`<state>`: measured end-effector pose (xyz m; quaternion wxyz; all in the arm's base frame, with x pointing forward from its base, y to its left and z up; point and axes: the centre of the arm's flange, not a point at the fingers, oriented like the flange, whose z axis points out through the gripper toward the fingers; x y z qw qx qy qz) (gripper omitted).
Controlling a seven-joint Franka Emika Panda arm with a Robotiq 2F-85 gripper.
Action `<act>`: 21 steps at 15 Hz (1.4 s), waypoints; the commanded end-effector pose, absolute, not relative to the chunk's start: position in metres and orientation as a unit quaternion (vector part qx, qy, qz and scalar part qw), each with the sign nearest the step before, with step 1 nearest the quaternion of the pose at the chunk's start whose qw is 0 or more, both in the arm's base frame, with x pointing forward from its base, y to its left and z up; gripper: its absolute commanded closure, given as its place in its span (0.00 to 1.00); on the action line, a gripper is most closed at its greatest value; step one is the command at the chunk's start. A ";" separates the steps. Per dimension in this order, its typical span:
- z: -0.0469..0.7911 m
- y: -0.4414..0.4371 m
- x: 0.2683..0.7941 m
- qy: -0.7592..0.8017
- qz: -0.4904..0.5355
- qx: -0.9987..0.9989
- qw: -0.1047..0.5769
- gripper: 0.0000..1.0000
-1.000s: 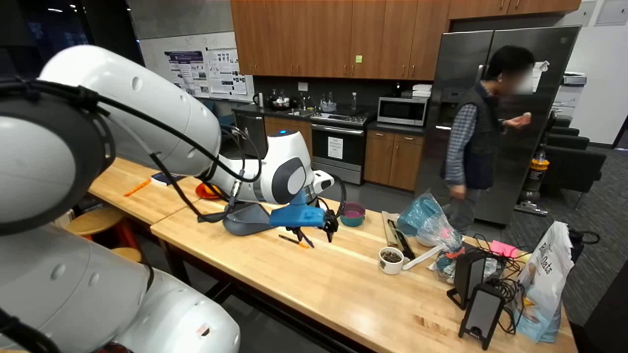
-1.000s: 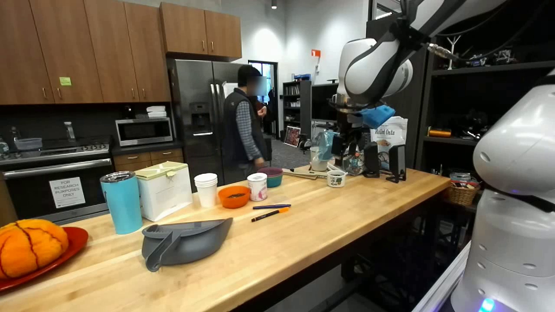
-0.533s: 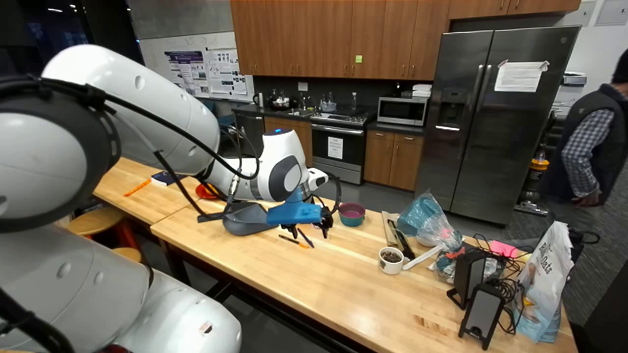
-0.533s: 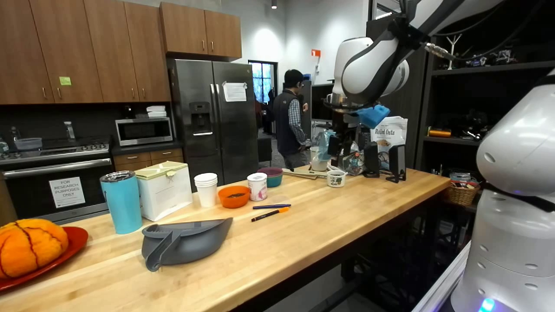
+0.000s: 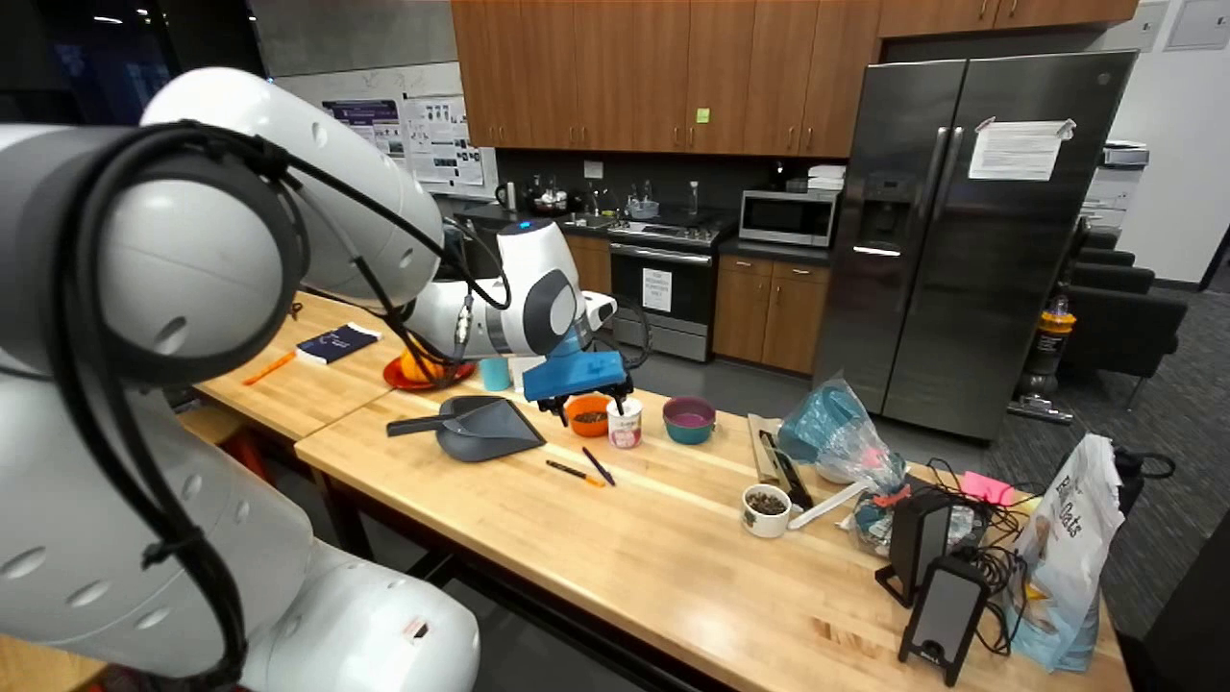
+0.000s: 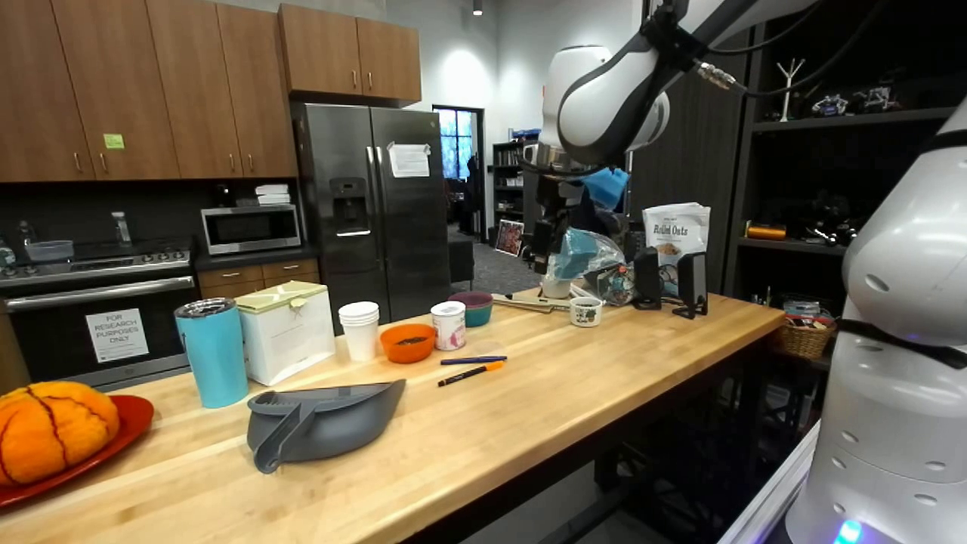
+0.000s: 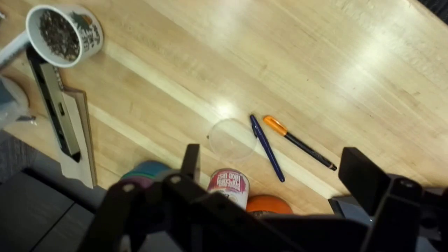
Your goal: Move the orange bowl to the right
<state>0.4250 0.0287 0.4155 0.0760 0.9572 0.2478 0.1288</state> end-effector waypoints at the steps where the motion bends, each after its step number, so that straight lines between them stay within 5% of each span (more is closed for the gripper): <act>1: 0.426 0.037 0.471 0.330 0.142 0.931 0.069 0.00; 8: 0.447 0.042 0.516 0.506 0.120 0.853 0.036 0.00; 21: 0.441 0.058 0.509 0.528 0.127 0.838 0.046 0.00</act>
